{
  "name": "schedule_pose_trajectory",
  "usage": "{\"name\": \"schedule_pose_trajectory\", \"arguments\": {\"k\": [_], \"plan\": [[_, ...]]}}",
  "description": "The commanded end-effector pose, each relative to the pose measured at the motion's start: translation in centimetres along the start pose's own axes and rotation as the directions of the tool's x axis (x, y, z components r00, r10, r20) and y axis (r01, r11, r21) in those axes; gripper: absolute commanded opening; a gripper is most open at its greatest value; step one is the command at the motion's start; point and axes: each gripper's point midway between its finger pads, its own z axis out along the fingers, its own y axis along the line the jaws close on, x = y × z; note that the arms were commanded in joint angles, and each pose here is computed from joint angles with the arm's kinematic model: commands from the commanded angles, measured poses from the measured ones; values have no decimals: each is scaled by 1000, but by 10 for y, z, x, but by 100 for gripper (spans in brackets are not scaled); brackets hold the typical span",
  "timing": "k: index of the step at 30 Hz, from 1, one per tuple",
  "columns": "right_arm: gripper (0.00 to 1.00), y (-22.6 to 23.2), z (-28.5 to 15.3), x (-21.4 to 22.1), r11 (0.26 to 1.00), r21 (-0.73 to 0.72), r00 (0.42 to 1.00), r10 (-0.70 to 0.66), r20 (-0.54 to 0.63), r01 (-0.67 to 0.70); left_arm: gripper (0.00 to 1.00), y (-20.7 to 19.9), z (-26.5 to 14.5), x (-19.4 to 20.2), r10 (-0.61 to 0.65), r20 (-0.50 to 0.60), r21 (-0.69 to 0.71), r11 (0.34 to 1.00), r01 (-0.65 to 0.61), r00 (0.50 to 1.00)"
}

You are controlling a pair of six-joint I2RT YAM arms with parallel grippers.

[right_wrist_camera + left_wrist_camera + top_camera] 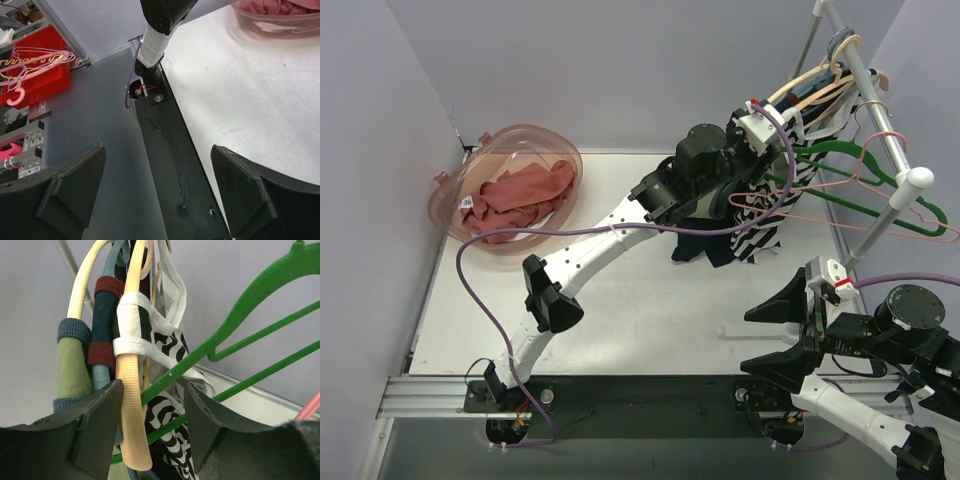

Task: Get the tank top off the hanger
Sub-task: Pick up the hanger from the clothesline.

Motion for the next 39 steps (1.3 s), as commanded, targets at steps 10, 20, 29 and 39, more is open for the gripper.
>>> {"name": "schedule_pose_trajectory", "arguments": {"k": [10,20,29,39], "plan": [[90,-1,8,-10,1000,-17,1000,-4,-1,4,62,29,-20,-31,27,42,-81,996,-24,999],[89,-2,11,-11,1000,-17,1000,4,-5,-4,63,40,-32,-30,56,0,-124,991,-55,998],[89,-1,12,-12,1000,-22,1000,12,-4,-12,63,48,-37,-30,52,-19,-139,989,-55,998],[89,-2,13,-15,1000,-19,1000,12,1,-12,55,25,-25,-8,18,-40,-12,1000,-19,999]]}}
